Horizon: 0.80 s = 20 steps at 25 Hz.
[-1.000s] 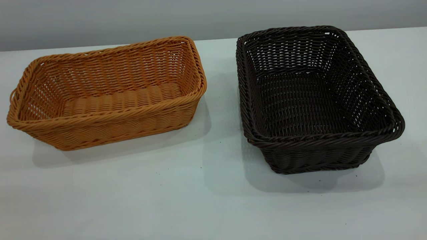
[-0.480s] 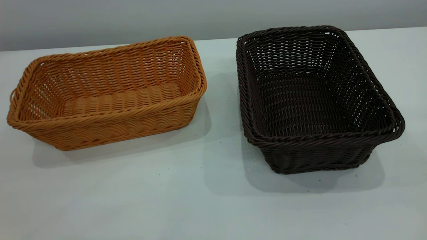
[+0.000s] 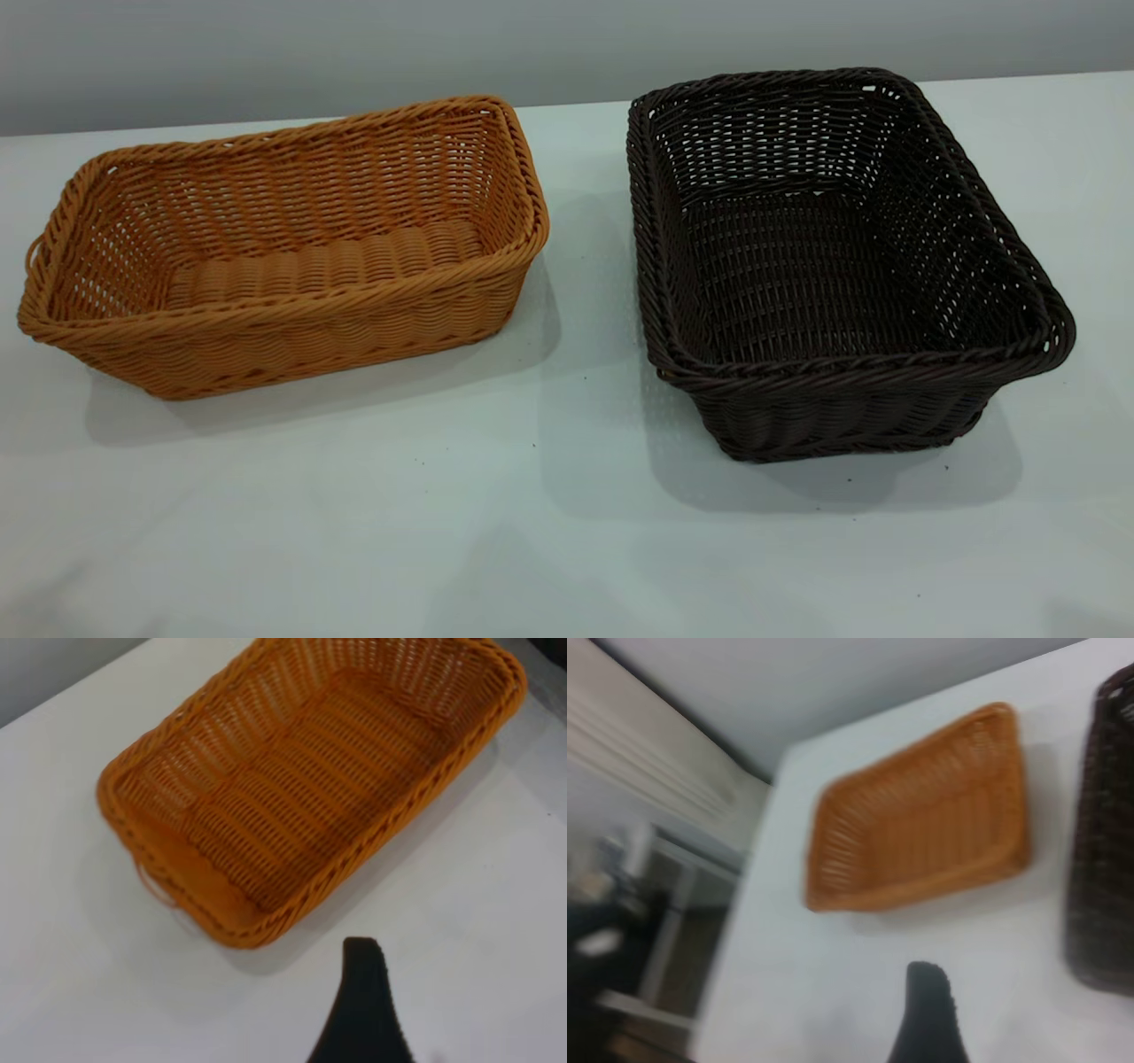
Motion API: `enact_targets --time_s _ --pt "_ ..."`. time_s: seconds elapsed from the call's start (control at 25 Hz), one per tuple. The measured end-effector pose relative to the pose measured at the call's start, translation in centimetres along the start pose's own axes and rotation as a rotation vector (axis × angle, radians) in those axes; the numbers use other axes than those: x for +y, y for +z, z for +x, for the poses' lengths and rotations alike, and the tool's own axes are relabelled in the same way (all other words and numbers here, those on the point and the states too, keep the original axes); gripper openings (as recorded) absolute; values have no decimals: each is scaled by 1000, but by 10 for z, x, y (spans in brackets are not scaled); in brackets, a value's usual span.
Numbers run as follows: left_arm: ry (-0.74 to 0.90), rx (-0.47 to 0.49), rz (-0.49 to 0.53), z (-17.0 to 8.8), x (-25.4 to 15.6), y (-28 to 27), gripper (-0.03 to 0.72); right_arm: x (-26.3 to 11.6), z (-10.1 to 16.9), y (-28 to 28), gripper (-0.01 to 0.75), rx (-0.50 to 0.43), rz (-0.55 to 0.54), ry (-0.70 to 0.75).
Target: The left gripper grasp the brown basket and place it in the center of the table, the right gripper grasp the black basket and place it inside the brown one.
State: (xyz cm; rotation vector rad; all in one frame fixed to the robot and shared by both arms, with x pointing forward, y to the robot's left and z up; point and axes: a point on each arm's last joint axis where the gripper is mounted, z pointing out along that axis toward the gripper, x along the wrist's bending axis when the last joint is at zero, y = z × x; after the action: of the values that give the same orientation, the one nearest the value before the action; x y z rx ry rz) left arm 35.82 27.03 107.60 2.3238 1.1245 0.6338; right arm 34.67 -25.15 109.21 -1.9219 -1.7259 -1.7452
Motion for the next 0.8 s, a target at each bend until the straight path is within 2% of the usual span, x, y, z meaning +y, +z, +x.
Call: enact_targets --time_s 0.32,0.64,0.8 --pt "8 -53 93 11 18 35 491 19 -18 13 495 -52 -82 324" --pt "80 -125 134 0 30 66 491 30 -43 36 493 -101 -18 562" --pt "90 -119 108 -1 35 71 491 29 -65 52 493 -158 28 682"
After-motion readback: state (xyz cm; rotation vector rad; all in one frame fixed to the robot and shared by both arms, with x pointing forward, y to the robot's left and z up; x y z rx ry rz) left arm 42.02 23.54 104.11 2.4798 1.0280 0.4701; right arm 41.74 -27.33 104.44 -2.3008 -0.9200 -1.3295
